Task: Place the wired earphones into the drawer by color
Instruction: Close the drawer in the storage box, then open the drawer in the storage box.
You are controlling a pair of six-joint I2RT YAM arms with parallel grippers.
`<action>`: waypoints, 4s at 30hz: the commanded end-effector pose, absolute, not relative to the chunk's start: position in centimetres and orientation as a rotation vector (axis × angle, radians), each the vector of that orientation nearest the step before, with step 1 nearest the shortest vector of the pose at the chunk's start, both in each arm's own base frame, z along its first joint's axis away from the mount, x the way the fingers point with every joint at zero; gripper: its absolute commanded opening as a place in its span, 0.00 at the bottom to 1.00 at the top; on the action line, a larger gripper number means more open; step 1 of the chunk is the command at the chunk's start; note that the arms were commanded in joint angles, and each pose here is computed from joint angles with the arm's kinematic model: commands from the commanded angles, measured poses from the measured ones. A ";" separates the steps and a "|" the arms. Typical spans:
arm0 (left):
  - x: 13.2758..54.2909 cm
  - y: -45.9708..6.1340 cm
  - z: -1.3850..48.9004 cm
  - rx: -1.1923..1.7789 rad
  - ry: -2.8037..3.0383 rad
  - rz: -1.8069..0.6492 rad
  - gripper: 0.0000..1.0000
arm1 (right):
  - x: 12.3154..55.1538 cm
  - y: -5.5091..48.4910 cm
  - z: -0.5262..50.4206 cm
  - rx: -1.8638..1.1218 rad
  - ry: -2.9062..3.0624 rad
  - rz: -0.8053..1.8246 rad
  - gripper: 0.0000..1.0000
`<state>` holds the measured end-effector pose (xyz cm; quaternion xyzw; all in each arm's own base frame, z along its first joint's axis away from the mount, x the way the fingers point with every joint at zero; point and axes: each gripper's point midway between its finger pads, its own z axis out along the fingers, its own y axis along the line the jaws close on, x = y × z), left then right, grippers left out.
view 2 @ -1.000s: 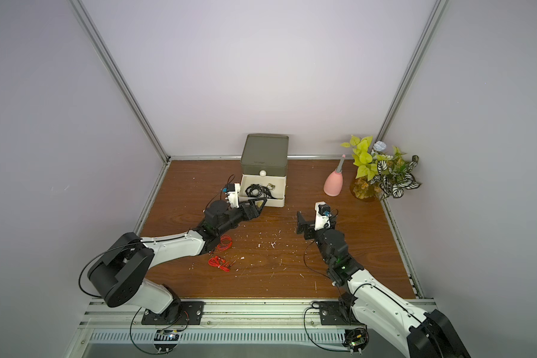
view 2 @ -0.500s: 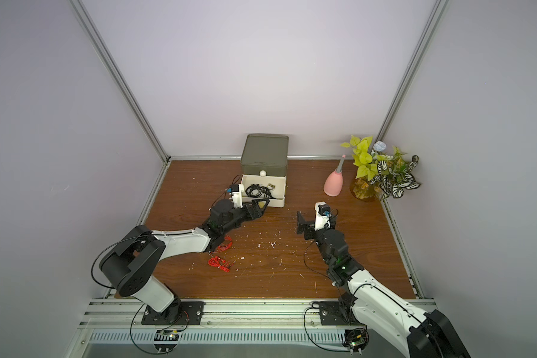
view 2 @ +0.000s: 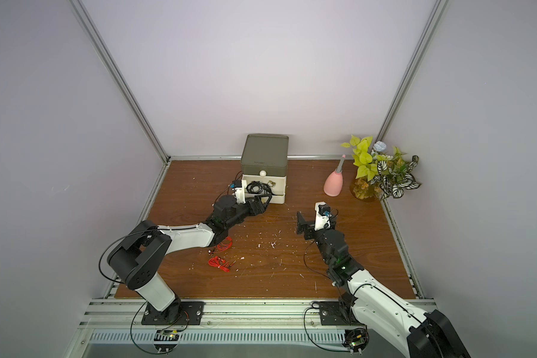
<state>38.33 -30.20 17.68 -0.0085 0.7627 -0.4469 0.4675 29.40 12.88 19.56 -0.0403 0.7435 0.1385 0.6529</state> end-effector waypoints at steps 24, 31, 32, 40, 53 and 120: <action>44.0 -30.3 18.7 0.011 1.787 -1.028 1.00 | 29.6 12.4 20.7 -0.058 1.640 0.313 0.99; 45.1 -30.8 18.9 0.034 1.750 -1.015 0.99 | 29.6 12.4 20.7 -0.058 1.639 0.312 0.99; 45.2 -30.8 19.0 0.040 1.745 -1.009 1.00 | 29.6 12.4 20.7 -0.060 1.640 0.311 0.99; 46.3 -30.9 19.2 0.063 1.697 -0.989 1.00 | 29.6 12.5 20.8 -0.061 1.639 0.313 0.99; 47.2 -31.4 19.0 0.095 1.659 -0.989 1.00 | 29.7 12.5 20.6 -0.062 1.642 0.311 0.99; 46.7 -29.3 8.5 -0.091 1.996 -0.614 0.61 | 29.6 11.6 20.5 -0.001 1.628 0.305 0.99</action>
